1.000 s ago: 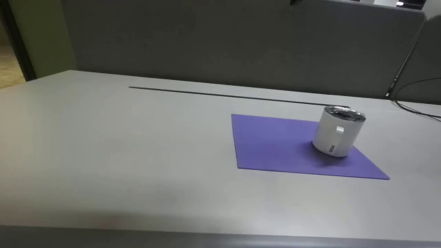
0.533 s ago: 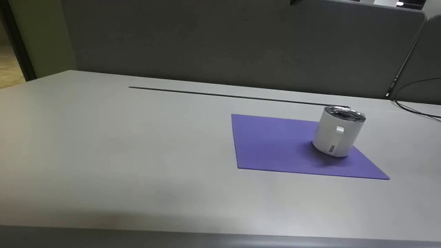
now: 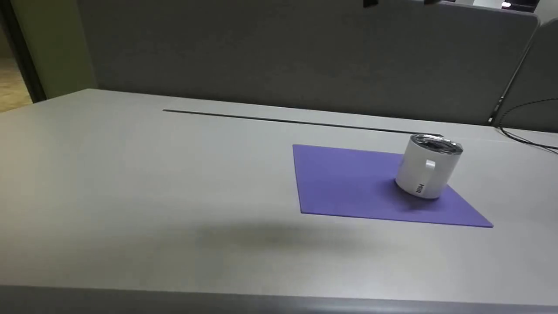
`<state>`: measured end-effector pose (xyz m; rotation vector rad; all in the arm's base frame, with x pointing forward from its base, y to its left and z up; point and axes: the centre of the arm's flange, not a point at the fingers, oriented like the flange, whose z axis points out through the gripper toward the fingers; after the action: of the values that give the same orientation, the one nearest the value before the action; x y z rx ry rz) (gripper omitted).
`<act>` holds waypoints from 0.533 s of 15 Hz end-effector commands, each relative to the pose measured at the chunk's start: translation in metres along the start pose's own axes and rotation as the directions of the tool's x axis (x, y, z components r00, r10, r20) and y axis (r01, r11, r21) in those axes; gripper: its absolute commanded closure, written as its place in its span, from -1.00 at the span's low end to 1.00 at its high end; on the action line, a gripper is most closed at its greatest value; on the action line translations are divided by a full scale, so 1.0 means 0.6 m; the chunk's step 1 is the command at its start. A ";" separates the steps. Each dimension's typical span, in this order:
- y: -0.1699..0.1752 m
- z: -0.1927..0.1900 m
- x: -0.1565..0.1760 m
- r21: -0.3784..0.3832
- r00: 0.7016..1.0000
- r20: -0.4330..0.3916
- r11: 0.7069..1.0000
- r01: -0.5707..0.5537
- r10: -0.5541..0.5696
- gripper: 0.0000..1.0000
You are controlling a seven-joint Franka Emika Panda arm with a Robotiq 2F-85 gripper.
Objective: Close the lid of the cup
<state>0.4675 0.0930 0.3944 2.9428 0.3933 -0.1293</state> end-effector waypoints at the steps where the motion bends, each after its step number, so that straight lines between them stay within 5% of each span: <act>1: 0.143 -0.002 0.026 -0.008 0.996 -0.054 0.997 0.074 -0.074 -1.00; 4: 0.255 0.009 0.040 0.067 0.998 -0.044 0.997 0.041 -0.038 -1.00; 5: 0.205 0.013 0.003 0.023 0.996 -0.062 0.998 0.062 -0.060 -1.00; 8: 0.258 0.027 0.013 0.054 0.998 -0.054 0.998 0.038 -0.035 -1.00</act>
<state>0.5152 -0.0551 0.4019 2.9995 0.4590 -0.0681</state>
